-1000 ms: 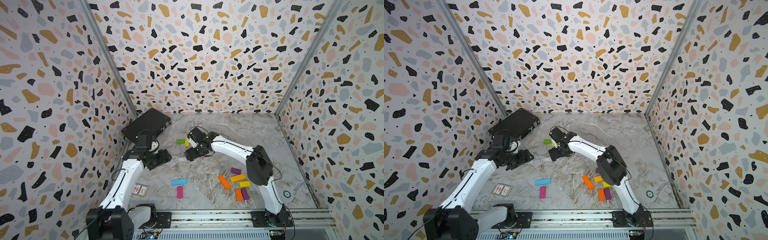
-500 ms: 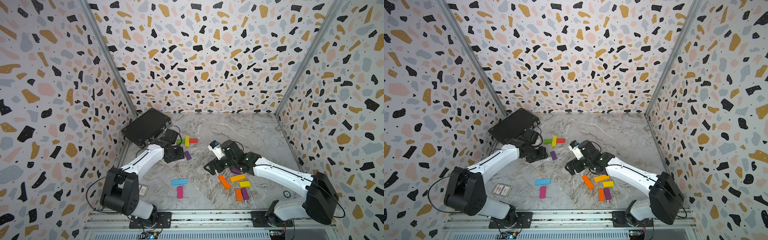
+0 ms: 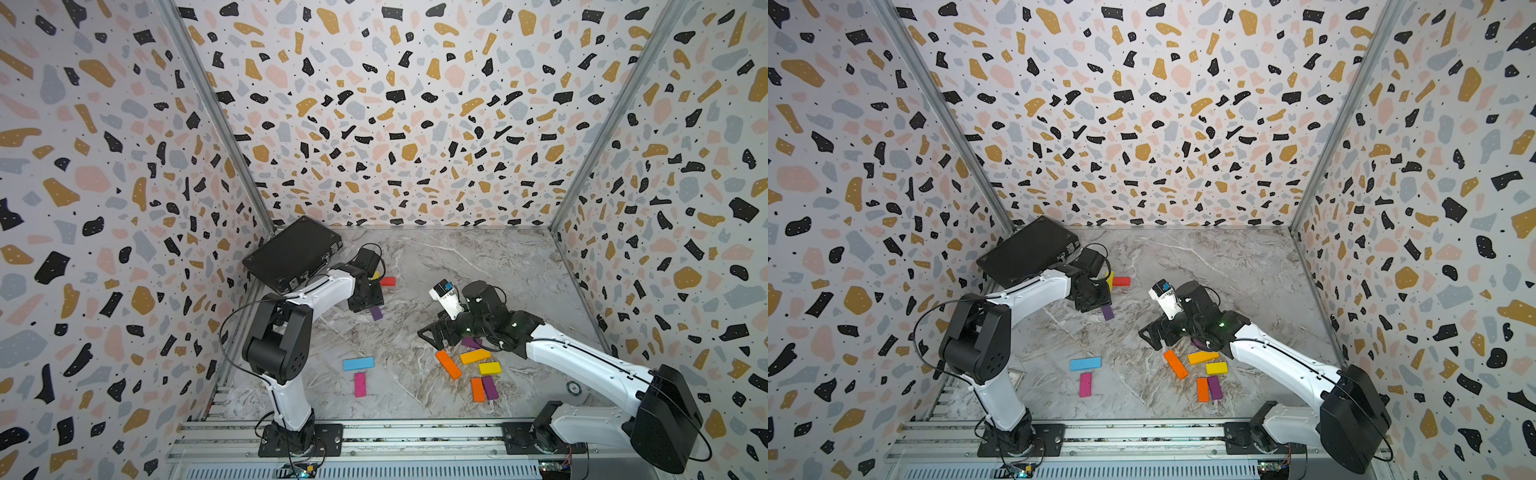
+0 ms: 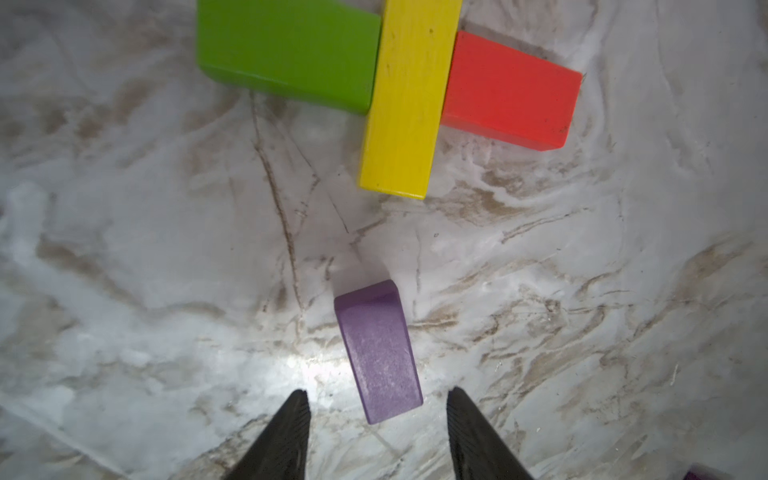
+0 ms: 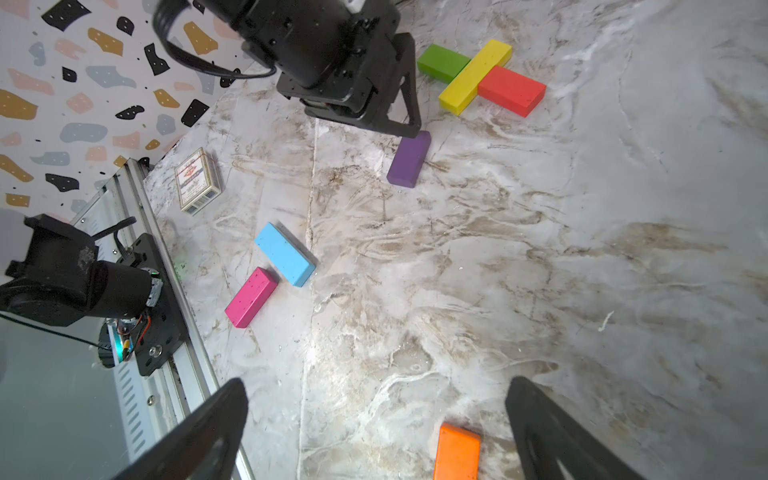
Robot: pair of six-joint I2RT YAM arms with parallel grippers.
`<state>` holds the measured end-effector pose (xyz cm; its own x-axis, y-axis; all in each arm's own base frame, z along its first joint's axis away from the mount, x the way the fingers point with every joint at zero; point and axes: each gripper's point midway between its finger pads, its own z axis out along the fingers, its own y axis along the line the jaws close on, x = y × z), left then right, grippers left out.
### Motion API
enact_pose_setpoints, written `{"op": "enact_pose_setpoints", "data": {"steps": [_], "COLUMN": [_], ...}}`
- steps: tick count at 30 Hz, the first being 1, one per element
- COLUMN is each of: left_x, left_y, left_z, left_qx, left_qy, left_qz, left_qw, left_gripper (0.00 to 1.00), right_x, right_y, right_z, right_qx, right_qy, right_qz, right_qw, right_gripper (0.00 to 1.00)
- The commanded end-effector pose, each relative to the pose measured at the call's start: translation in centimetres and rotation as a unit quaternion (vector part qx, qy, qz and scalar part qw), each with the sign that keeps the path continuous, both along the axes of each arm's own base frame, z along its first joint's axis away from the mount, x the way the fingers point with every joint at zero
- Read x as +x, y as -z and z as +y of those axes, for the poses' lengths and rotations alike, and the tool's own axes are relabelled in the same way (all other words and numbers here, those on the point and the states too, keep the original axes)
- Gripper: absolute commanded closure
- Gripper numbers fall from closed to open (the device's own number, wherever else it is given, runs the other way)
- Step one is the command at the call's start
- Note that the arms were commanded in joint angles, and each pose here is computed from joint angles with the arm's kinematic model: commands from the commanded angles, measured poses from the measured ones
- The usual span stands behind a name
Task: Assemble the letter t with building blocks
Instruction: Assemble the building block at the center of the board.
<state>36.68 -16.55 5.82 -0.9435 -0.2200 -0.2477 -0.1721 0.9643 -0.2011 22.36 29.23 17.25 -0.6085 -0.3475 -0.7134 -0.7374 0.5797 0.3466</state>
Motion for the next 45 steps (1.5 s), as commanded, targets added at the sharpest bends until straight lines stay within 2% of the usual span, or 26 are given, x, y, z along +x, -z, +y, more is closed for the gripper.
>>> {"op": "enact_pose_setpoints", "data": {"steps": [1,8,23,31,36,45], "left_x": [0.4,0.1,0.5,-0.1,-0.5,-0.2], "left_y": [-0.4,1.0,2.9,2.4,2.7,2.7], "left_z": [0.2,0.5,-0.7,-0.4,-0.5,-0.5], "left_qx": [0.026,0.058,0.046,0.056,0.062,0.084], "left_qy": [-0.018,-0.021,-0.015,-0.005,0.017,0.055], "left_qz": [-0.009,0.005,0.020,0.023,0.034,0.045], "left_qw": [0.999,0.998,0.999,0.998,0.997,0.994], "left_gripper": [0.46,0.46,0.51,0.64,0.77,0.79], "right_x": [-0.5,-1.0,-1.3,-1.2,-1.2,-0.9], "right_y": [-0.4,0.5,1.3,1.5,1.6,1.9], "right_z": [0.0,0.0,0.3,0.5,0.6,0.8], "right_qx": [0.010,0.012,0.018,0.019,0.017,0.016], "right_qy": [-0.012,-0.019,-0.026,-0.027,-0.025,-0.024], "right_qz": [-0.002,0.009,0.023,0.030,0.034,0.035], "right_qw": [1.000,1.000,0.999,0.999,0.999,0.999], "right_gripper": [0.01,0.01,0.01,0.01,0.01,0.01]}}
